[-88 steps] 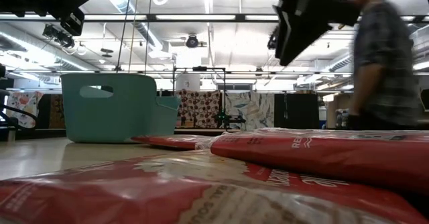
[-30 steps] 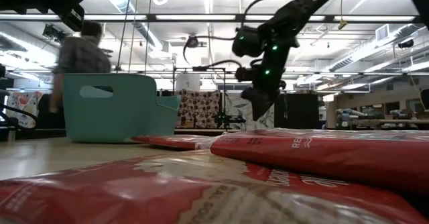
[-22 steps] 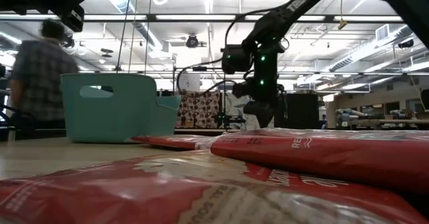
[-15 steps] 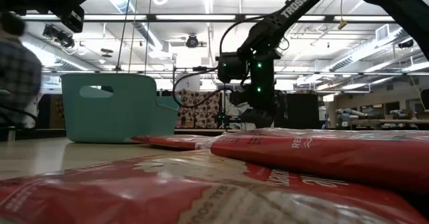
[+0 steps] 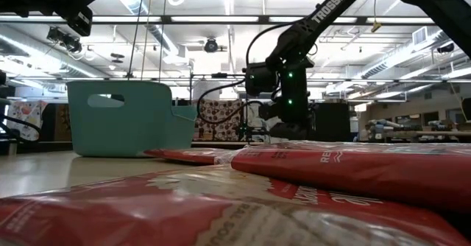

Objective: Sort popcorn bags into baskets
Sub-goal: Put the red popcorn bag into the green bin

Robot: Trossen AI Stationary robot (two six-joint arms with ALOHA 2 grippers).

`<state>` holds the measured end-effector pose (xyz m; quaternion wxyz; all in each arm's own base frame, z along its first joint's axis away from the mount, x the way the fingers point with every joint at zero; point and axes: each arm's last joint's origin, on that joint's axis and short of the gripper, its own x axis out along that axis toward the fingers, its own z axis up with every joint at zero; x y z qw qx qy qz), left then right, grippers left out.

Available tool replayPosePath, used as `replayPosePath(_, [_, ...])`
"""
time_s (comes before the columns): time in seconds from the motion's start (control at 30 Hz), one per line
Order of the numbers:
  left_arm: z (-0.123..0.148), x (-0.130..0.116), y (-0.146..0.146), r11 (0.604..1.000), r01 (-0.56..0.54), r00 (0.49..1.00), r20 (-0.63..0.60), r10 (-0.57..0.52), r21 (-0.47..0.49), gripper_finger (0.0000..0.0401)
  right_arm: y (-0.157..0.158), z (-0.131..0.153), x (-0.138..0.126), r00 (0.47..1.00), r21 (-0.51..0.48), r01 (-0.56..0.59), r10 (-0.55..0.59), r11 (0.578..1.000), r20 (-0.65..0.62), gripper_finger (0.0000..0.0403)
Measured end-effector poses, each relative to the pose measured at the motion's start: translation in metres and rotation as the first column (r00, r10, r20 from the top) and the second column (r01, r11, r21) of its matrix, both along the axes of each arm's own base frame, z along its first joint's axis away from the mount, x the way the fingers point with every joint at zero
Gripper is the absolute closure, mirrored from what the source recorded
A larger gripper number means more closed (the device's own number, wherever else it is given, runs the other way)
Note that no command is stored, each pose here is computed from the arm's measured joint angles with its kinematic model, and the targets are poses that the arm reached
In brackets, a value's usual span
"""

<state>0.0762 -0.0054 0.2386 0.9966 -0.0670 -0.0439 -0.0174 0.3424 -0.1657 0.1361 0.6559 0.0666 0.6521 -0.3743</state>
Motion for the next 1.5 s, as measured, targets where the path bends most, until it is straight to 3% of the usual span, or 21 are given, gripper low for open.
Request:
replayPosePath(0.2, [0.000,0.000,0.000,1.000,0.000,1.000,0.000,0.000,0.000,0.0335,0.000,-0.001,-0.001,0.999,0.013,-0.042,0.043,0.999,-0.027,0.0393])
replayPosePath(0.43, [0.000,0.000,0.000,1.000,0.000,1.000,0.000,0.000,-0.001,0.0335,0.017,0.009,0.002,0.992,0.024,-0.108,0.110,0.994,-0.061,0.0397])
replayPosePath(0.67, [0.000,0.000,0.000,1.000,-0.001,1.000,-0.002,0.001,0.007,0.0335,0.058,0.058,0.003,0.967,-0.020,-0.253,0.253,0.967,-0.004,0.0399])
replayPosePath(0.77, [-0.003,0.001,0.000,0.999,-0.006,1.000,-0.015,0.007,0.052,0.0335,0.078,0.080,0.001,0.943,-0.050,-0.329,0.331,0.943,0.039,0.0400])
replayPosePath(0.9, [-0.017,0.013,0.002,0.991,-0.118,0.992,-0.043,0.120,0.059,0.0331,0.100,0.101,-0.002,0.911,-0.077,-0.398,0.404,0.914,0.085,0.0400])
replayPosePath(1.27, [-0.022,0.053,-0.002,0.991,-0.111,0.986,-0.120,0.118,0.070,0.0230,0.145,0.138,-0.013,0.834,-0.149,-0.500,0.521,0.853,0.182,0.0402])
replayPosePath(1.5, [-0.035,0.081,-0.005,0.995,-0.072,0.981,-0.179,0.082,0.064,0.0179,0.174,0.154,-0.014,0.730,-0.199,-0.606,0.638,0.770,0.245,0.0402])
